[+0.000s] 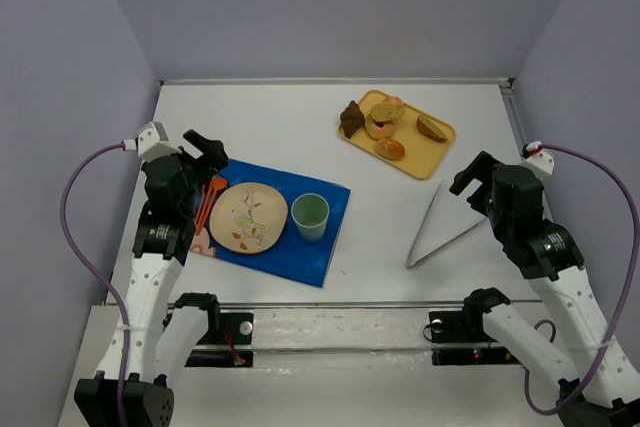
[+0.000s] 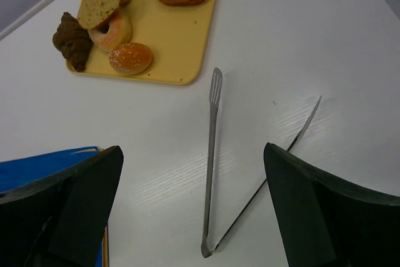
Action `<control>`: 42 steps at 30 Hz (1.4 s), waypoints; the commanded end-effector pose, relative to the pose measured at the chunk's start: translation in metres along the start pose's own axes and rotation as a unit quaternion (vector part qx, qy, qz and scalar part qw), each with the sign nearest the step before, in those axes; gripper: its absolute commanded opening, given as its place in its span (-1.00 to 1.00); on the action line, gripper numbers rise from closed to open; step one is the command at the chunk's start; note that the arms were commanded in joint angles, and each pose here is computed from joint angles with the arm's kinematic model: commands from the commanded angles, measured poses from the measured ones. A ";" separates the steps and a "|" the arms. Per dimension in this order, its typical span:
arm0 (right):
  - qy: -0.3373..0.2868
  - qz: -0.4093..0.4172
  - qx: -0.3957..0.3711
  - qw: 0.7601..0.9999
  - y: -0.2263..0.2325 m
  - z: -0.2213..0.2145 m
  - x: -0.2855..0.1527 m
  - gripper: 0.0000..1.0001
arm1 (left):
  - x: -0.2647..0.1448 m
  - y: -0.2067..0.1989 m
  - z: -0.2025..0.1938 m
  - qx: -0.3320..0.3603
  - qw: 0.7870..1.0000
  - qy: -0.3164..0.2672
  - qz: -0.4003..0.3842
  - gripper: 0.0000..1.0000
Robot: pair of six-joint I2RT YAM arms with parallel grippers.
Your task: Place the bread
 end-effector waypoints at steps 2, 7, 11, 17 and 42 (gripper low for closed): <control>-0.024 -0.006 0.006 1.000 -0.004 0.013 -0.007 1.00 | -0.007 -0.013 0.015 0.010 0.999 -0.018 -0.029 0.98; -0.015 0.001 0.003 1.000 -0.005 0.004 -0.006 0.99 | -0.005 -0.014 0.011 0.015 0.999 -0.012 -0.035 0.98; 0.003 -0.006 0.007 1.000 -0.006 -0.006 0.000 1.00 | -0.002 -0.017 0.008 0.020 0.999 -0.005 -0.044 0.98; 0.117 -0.064 0.016 0.991 -0.027 -0.068 0.010 1.00 | -0.002 -0.019 0.007 0.023 0.999 -0.001 -0.049 0.98; 0.283 -0.160 0.041 0.945 -0.044 -0.197 0.078 1.00 | -0.001 -0.028 -0.009 0.031 0.995 0.010 -0.097 0.98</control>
Point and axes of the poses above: each gripper's point midway between its finger pads, its own x axis out along the fingers, its own y axis along the line the jaws close on, z = x × y, the point moved 1 cm from there along -x, back along the fingers, and after that the axes turned 4 degrees about x, right-handed, at the moved point
